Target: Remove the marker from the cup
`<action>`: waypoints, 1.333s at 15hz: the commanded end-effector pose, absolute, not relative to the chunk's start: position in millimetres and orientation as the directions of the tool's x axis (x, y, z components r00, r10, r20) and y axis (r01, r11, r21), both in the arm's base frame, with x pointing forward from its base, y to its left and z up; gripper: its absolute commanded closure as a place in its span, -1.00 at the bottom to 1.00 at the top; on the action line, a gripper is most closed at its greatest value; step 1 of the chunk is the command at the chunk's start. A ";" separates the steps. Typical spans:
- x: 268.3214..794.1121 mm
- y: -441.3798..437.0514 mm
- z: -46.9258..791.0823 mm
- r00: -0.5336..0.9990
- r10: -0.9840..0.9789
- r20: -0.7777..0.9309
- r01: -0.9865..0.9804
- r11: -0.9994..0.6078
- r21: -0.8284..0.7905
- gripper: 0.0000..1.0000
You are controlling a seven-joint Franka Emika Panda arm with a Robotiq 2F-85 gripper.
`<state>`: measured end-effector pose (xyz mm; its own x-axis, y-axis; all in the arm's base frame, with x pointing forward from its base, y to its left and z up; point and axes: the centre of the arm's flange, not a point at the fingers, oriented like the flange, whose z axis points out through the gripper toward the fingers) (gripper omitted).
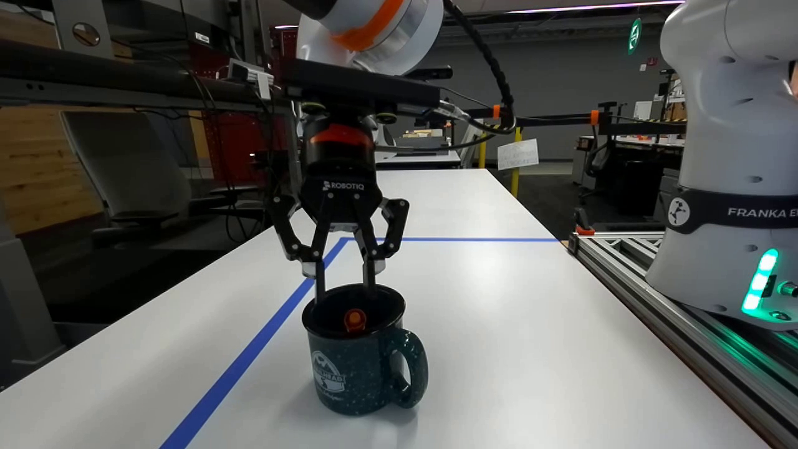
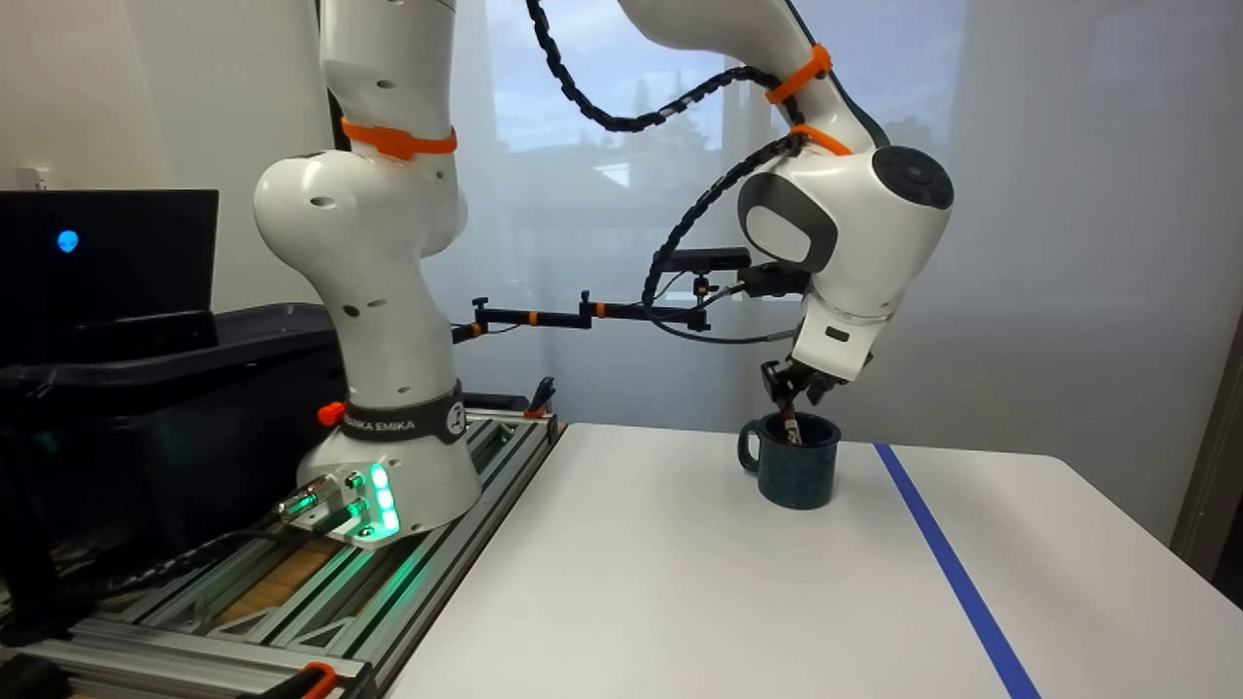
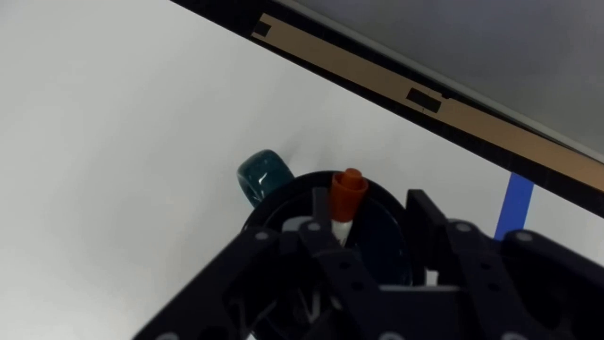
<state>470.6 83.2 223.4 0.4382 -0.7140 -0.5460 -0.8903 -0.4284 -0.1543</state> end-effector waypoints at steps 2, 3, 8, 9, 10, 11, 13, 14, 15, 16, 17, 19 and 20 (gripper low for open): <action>462.7 88.4 220.3 0.404 -0.722 -0.562 -0.909 -0.387 -0.156 0.00; 463.5 88.4 219.3 0.403 -0.723 -0.561 -0.909 -0.385 -0.157 0.01; 465.0 89.3 213.0 0.397 -0.720 -0.570 -0.912 -0.380 -0.155 0.17; 465.0 89.8 211.0 0.393 -0.719 -0.573 -0.913 -0.379 -0.151 0.15; 465.8 90.4 209.0 0.392 -0.719 -0.574 -0.913 -0.380 -0.147 0.15; 465.8 90.8 207.1 0.391 -0.718 -0.576 -0.913 -0.382 -0.143 0.14; 466.6 91.4 203.3 0.391 -0.718 -0.576 -0.912 -0.384 -0.141 0.22; 466.5 91.8 202.1 0.394 -0.717 -0.575 -0.911 -0.387 -0.142 0.29; 467.4 92.0 199.7 0.400 -0.715 -0.574 -0.908 -0.392 -0.145 0.66; 467.9 92.3 198.0 0.404 -0.713 -0.573 -0.907 -0.395 -0.148 0.78; 467.4 92.9 197.7 0.410 -0.710 -0.573 -0.904 -0.400 -0.150 0.80; 466.5 93.4 205.3 0.422 -0.695 -0.582 -0.899 -0.406 -0.166 0.99; 463.5 93.4 216.3 0.436 -0.683 -0.586 -0.893 -0.409 -0.188 0.90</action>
